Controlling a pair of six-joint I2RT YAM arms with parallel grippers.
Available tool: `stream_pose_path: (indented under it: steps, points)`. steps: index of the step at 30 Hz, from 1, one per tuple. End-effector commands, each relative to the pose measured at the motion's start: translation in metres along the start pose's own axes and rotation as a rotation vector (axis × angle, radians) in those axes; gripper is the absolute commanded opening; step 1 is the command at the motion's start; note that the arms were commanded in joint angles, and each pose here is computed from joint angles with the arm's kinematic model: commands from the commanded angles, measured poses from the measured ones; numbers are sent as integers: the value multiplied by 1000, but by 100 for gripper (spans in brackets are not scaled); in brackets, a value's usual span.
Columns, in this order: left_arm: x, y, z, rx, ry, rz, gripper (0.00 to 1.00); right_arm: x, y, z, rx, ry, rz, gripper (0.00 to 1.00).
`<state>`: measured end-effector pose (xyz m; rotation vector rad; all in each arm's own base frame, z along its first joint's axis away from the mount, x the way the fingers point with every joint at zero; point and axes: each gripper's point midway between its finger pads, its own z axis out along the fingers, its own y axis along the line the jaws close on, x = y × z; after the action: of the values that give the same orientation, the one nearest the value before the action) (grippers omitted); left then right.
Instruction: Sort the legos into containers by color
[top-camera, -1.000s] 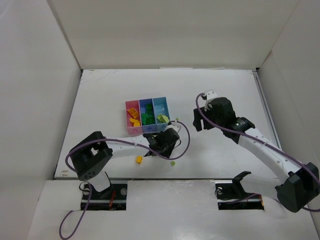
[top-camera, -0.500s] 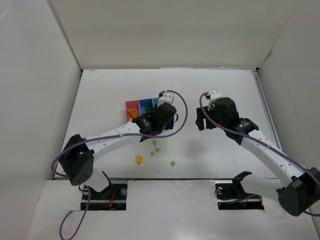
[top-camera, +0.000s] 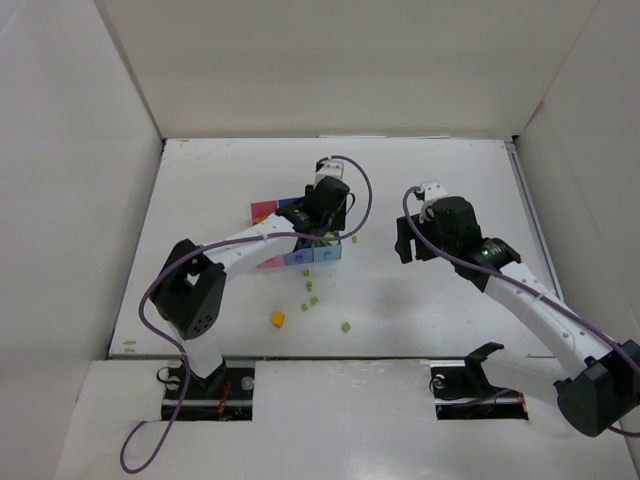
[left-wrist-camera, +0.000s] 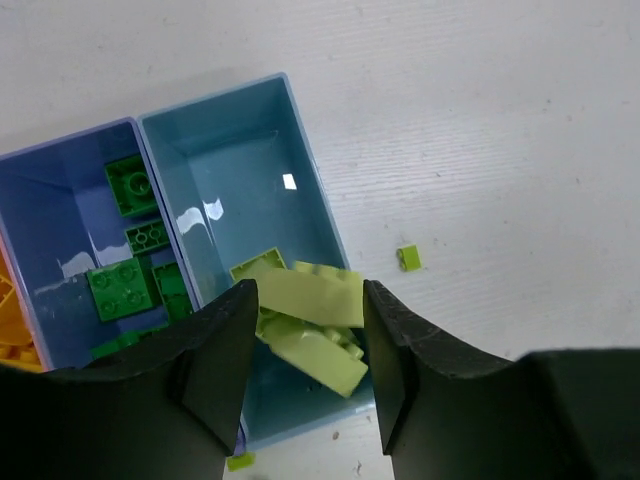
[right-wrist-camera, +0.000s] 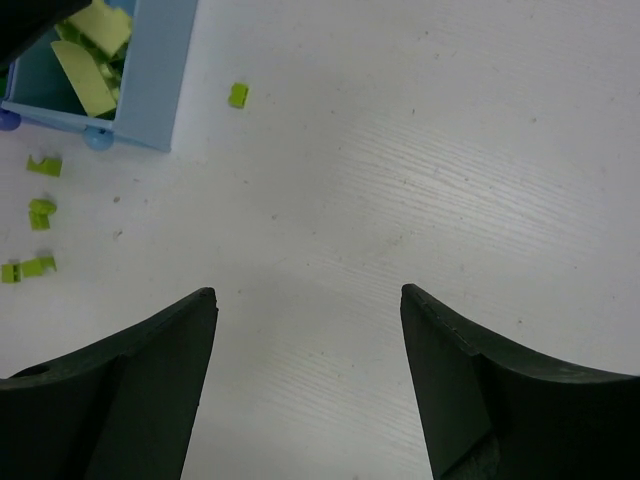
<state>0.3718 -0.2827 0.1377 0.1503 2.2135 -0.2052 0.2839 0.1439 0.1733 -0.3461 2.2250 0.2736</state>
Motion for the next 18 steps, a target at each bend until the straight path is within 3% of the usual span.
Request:
stream_pose_path:
  steps: [1, 6, 10, 14, 15, 16, 18]
  points:
    - [-32, 6, 7, -15, -52, -28, 43, 1, 2, -9, -28, -14, 1, 79]
    - [-29, 7, 11, -2, -35, -30, 53, 24, 17, -12, -98, 25, -63, 80]
    - [-44, 5, -11, 40, -73, -49, 63, 35, 44, -14, -176, 32, -135, 80]
    - [-52, 14, -45, 63, -120, -97, 80, 49, 86, -17, -315, 54, -239, 80]
    - [-55, 18, -53, 59, -138, -123, 94, 52, 94, -16, -336, 60, -256, 80]
    - [-53, 19, -63, 61, -144, -136, 100, 58, 107, -17, -360, 66, -291, 80]
    - [-48, 25, -87, 83, -161, -163, 100, 69, 121, -10, -371, 100, -304, 79]
